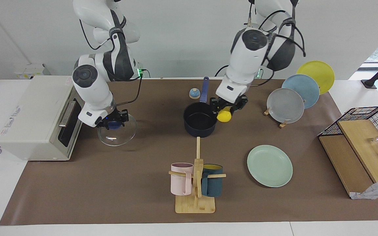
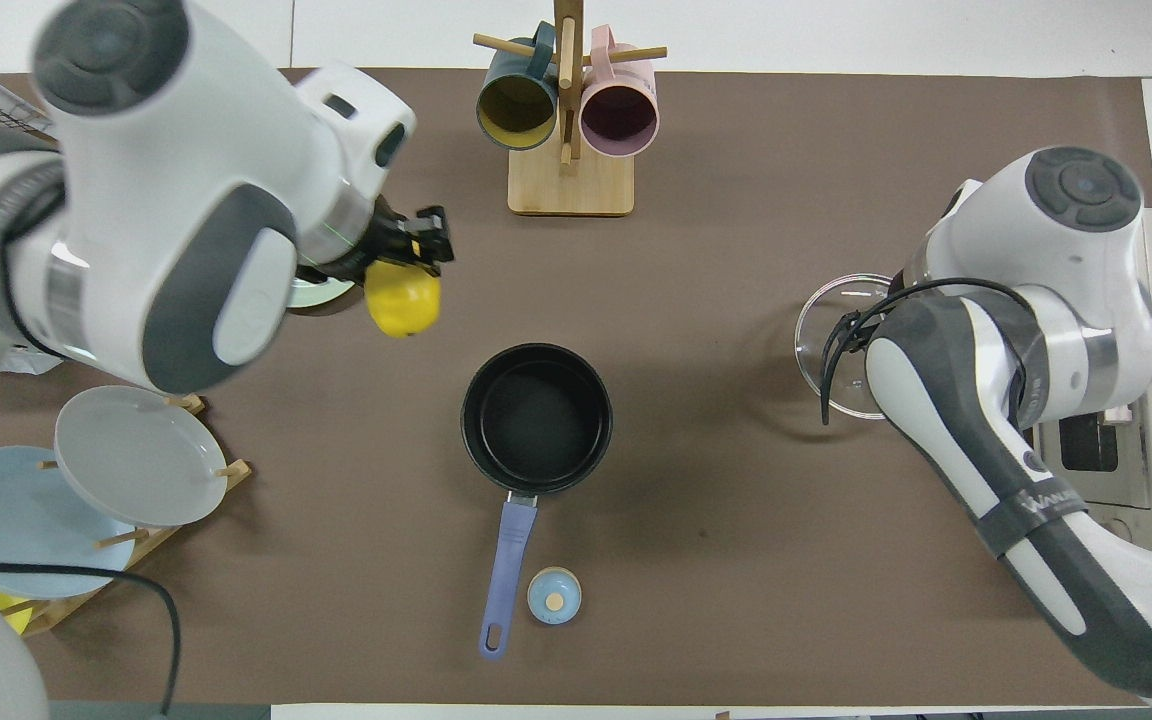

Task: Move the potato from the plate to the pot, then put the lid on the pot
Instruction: 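Carry the potato with the left gripper while the right gripper lifts the lid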

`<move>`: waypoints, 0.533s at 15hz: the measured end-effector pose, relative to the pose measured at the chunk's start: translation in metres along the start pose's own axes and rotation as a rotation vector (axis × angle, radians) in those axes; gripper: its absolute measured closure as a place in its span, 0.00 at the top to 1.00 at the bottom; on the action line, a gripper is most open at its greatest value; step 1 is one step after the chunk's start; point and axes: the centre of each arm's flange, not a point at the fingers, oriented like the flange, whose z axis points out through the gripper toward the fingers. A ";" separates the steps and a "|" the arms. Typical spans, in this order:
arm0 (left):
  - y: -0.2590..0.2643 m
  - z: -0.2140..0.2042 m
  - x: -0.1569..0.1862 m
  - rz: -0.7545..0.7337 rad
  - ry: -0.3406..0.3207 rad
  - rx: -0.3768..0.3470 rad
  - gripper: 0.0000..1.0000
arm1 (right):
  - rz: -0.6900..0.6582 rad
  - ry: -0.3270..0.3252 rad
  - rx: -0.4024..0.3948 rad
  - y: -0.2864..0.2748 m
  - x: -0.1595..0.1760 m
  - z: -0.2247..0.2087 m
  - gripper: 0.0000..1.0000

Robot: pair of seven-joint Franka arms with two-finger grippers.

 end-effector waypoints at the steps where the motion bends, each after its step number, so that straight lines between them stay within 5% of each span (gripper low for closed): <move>1: 0.010 0.023 -0.021 0.000 0.001 0.000 0.64 | -0.008 -0.005 0.000 0.001 -0.006 -0.033 0.66; 4: 0.017 0.085 -0.060 0.009 -0.005 0.009 0.64 | -0.015 0.006 -0.002 -0.001 -0.032 -0.108 0.66; 8: 0.007 0.121 -0.074 0.016 -0.001 0.011 0.64 | -0.023 -0.022 0.001 -0.006 -0.042 -0.115 0.66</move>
